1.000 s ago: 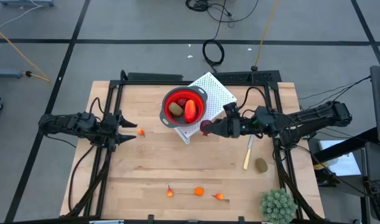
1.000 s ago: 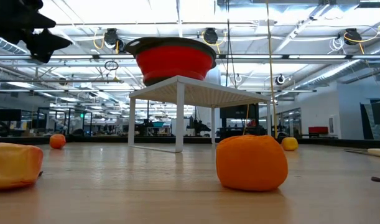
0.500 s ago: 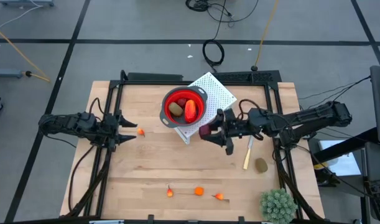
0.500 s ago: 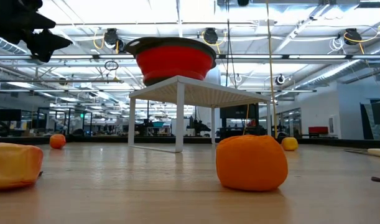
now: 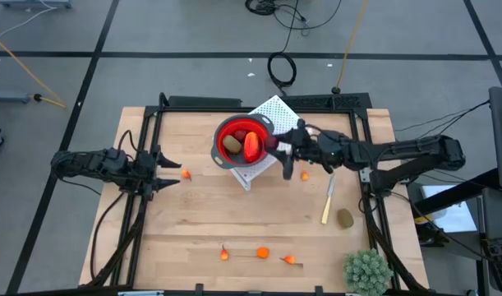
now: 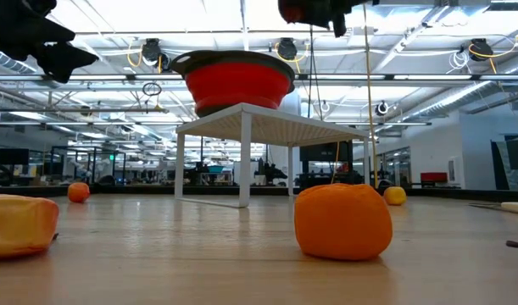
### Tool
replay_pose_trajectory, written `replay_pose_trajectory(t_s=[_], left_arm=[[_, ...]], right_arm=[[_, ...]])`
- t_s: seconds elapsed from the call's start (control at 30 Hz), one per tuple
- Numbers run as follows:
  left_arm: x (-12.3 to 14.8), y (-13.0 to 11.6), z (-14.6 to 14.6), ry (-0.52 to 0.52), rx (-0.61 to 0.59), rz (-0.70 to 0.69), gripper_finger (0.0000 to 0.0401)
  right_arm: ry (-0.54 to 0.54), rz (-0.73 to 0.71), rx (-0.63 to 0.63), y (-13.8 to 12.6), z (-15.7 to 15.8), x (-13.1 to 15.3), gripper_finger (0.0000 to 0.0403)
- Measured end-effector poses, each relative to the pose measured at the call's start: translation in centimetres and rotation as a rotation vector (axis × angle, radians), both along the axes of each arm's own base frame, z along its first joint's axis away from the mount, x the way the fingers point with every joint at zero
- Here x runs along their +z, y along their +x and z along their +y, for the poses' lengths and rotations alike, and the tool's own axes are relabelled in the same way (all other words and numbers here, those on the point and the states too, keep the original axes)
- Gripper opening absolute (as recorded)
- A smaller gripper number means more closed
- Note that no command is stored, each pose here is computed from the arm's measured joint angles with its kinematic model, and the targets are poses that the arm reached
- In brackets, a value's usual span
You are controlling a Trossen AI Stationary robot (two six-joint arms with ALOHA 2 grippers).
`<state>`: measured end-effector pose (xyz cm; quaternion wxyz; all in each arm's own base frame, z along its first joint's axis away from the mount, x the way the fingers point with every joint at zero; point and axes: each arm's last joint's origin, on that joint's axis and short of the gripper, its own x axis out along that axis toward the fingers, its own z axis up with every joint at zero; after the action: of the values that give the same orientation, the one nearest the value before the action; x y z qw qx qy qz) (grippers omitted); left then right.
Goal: Pick & Place Fruit
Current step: Put the pomegranate into the red strainer bowl on the shelf
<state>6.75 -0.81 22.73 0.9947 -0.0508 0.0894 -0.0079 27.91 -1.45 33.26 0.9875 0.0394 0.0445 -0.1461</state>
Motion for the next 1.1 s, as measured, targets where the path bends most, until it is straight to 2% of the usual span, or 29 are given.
replay_pose_trajectory(t_s=[0.27, 0.53, 0.7, 0.8, 0.93, 1.1], left_arm=[[0.0, 0.0, 0.0, 0.047, -0.008, -0.001, 0.0253], [0.0, 0.0, 0.0, 0.048, -0.008, -0.004, 0.0253], [0.0, 0.0, 0.0, 0.048, -0.005, -0.006, 0.0253], [0.0, 0.0, 0.0, 0.046, -0.001, -0.006, 0.0253], [0.0, 0.0, 0.0, 0.045, 0.0, -0.006, 0.0253], [0.1, 0.0, 0.0, 0.041, 0.001, -0.008, 0.0253]], right_arm=[[0.0, -0.01, -0.097, -0.3, -2.8, 0.1, 0.0184], [-0.017, -0.021, -0.147, 0.3, -4.6, 2.2, 0.0187], [-0.016, -0.012, -0.065, 1.7, -5.3, 3.1, 0.0184], [-0.001, 0.028, -0.003, 2.9, -5.6, 3.2, 0.0184], [0.018, 0.102, 0.012, 4.4, -5.8, 3.0, 0.0189], [0.056, 0.141, 0.121, 6.1, -5.9, 2.4, 0.0187]])
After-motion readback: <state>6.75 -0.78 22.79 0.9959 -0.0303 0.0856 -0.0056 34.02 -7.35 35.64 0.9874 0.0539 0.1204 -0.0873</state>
